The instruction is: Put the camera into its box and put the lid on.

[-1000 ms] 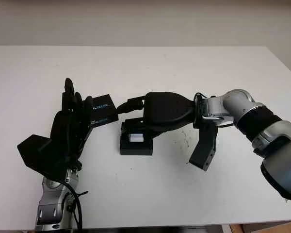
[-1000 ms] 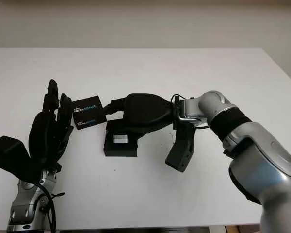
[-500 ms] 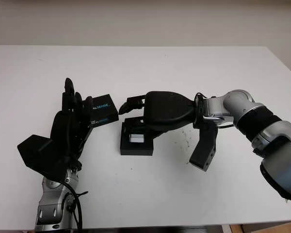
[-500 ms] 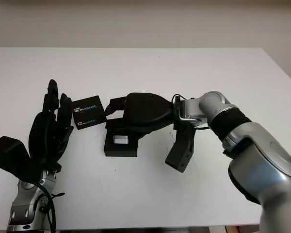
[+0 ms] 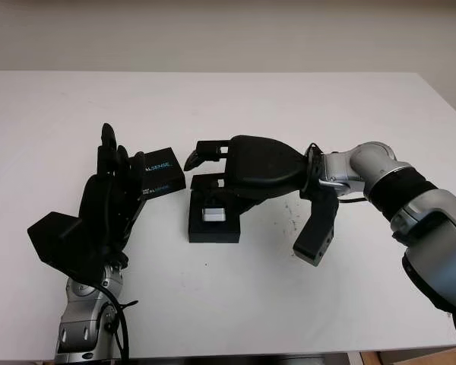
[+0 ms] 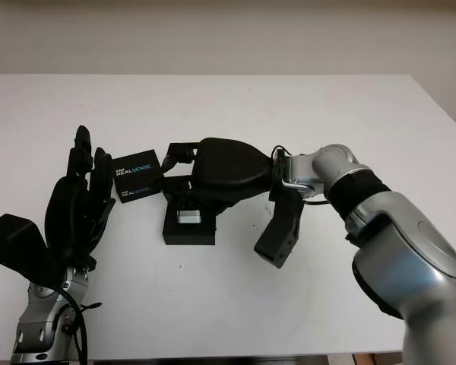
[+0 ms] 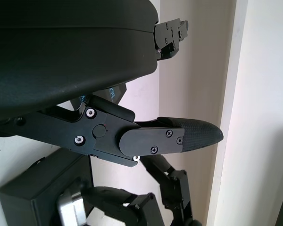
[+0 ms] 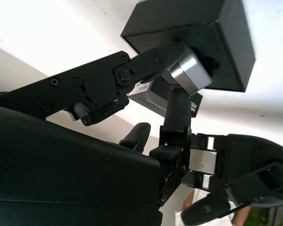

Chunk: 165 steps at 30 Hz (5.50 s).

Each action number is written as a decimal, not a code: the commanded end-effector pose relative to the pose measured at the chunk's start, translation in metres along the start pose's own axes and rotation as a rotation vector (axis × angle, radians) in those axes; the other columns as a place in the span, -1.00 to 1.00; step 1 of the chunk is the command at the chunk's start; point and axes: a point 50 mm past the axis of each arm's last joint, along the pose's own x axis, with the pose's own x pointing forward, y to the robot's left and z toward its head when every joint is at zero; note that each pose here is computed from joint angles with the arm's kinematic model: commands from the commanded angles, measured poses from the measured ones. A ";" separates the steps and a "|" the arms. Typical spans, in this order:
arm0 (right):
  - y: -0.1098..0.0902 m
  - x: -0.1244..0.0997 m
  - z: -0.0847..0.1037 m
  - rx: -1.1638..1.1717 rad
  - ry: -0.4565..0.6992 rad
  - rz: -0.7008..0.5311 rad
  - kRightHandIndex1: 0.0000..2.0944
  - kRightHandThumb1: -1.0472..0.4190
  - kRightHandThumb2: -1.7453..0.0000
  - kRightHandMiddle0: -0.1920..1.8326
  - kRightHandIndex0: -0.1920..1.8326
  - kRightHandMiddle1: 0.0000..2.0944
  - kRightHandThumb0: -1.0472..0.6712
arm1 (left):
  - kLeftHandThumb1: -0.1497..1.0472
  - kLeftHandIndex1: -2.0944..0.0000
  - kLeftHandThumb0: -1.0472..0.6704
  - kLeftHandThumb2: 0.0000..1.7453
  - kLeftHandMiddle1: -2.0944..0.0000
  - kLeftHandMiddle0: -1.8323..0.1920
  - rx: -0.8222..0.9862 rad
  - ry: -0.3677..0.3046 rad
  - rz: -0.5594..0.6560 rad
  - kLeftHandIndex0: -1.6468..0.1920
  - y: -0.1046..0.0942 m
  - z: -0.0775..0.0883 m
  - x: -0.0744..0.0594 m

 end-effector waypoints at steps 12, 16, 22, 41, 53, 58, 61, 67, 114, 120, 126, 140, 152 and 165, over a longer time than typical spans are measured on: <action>-0.036 0.004 -0.025 -0.039 0.113 -0.115 -0.38 -0.79 0.94 -0.27 -0.60 0.29 -0.25 | 1.00 1.00 -0.61 -0.53 1.00 1.00 -0.007 -0.017 -0.003 1.00 -0.001 0.003 0.001; -0.038 0.001 -0.027 -0.006 0.136 -0.096 -0.39 -0.77 0.94 -0.31 -0.60 0.36 -0.26 | 1.00 1.00 -0.60 -0.53 1.00 1.00 -0.009 -0.021 -0.004 1.00 -0.001 0.003 0.001; -0.034 -0.003 -0.026 0.023 0.144 -0.063 -0.44 -0.80 0.93 -0.36 -0.64 0.34 -0.29 | 1.00 1.00 -0.61 -0.54 1.00 1.00 -0.011 -0.021 -0.001 1.00 -0.001 0.003 0.001; -0.042 -0.006 -0.017 -0.108 0.055 0.100 -0.90 -0.74 0.93 -0.60 -0.55 -0.58 -0.24 | 1.00 1.00 -0.62 -0.55 1.00 1.00 -0.011 -0.020 0.001 1.00 -0.002 0.003 0.001; -0.028 0.005 -0.007 -0.118 -0.012 0.136 -0.91 -0.76 0.94 -0.49 -0.51 -0.61 -0.21 | 1.00 1.00 -0.60 -0.54 1.00 1.00 -0.006 -0.019 0.007 1.00 -0.002 0.003 0.000; -0.025 0.011 -0.005 -0.117 -0.035 0.169 -0.93 -0.75 0.94 -0.47 -0.52 -0.63 -0.24 | 1.00 1.00 -0.61 -0.54 1.00 1.00 -0.010 -0.019 0.005 1.00 -0.002 0.002 0.000; -0.023 0.013 -0.002 -0.109 -0.051 0.159 -0.92 -0.74 0.94 -0.43 -0.50 -0.62 -0.25 | 1.00 1.00 -0.61 -0.54 1.00 1.00 -0.012 -0.019 0.002 1.00 -0.002 0.002 0.000; -0.018 0.014 0.001 -0.090 -0.072 0.155 -0.93 -0.74 0.94 -0.39 -0.49 -0.63 -0.24 | 1.00 1.00 -0.60 -0.53 1.00 1.00 -0.010 -0.018 0.011 1.00 -0.002 0.002 0.000; -0.006 -0.008 0.004 -0.015 -0.073 0.220 -0.94 -0.77 0.94 -0.31 -0.43 0.34 -0.31 | 1.00 1.00 -0.61 -0.52 1.00 1.00 -0.007 -0.020 0.004 1.00 0.000 0.002 0.000; -0.004 -0.010 0.005 -0.004 -0.069 0.209 -0.94 -0.77 0.94 -0.30 -0.41 0.35 -0.30 | 1.00 1.00 -0.60 -0.53 1.00 1.00 -0.011 -0.021 0.006 1.00 -0.001 0.003 0.000; -0.018 -0.005 -0.004 -0.059 -0.039 0.175 -0.93 -0.77 0.94 -0.32 -0.40 0.34 -0.29 | 1.00 1.00 -0.60 -0.53 1.00 1.00 -0.005 -0.018 0.008 1.00 -0.001 0.004 0.000; -0.059 0.000 -0.024 -0.119 0.044 0.033 -0.93 -0.78 0.93 -0.27 -0.37 0.30 -0.27 | 1.00 1.00 -0.61 -0.52 1.00 1.00 -0.006 -0.022 -0.004 1.00 -0.002 0.003 0.002; -0.071 -0.001 -0.029 -0.119 0.072 -0.003 -0.92 -0.73 0.94 -0.21 -0.35 0.29 -0.25 | 1.00 1.00 -0.61 -0.53 1.00 1.00 -0.007 -0.020 -0.005 1.00 -0.002 0.004 0.002; -0.047 0.002 -0.018 -0.129 0.013 0.091 -0.92 -0.75 0.94 -0.26 -0.32 0.24 -0.29 | 1.00 1.00 -0.61 -0.53 1.00 1.00 -0.004 -0.020 -0.004 1.00 -0.002 0.004 0.002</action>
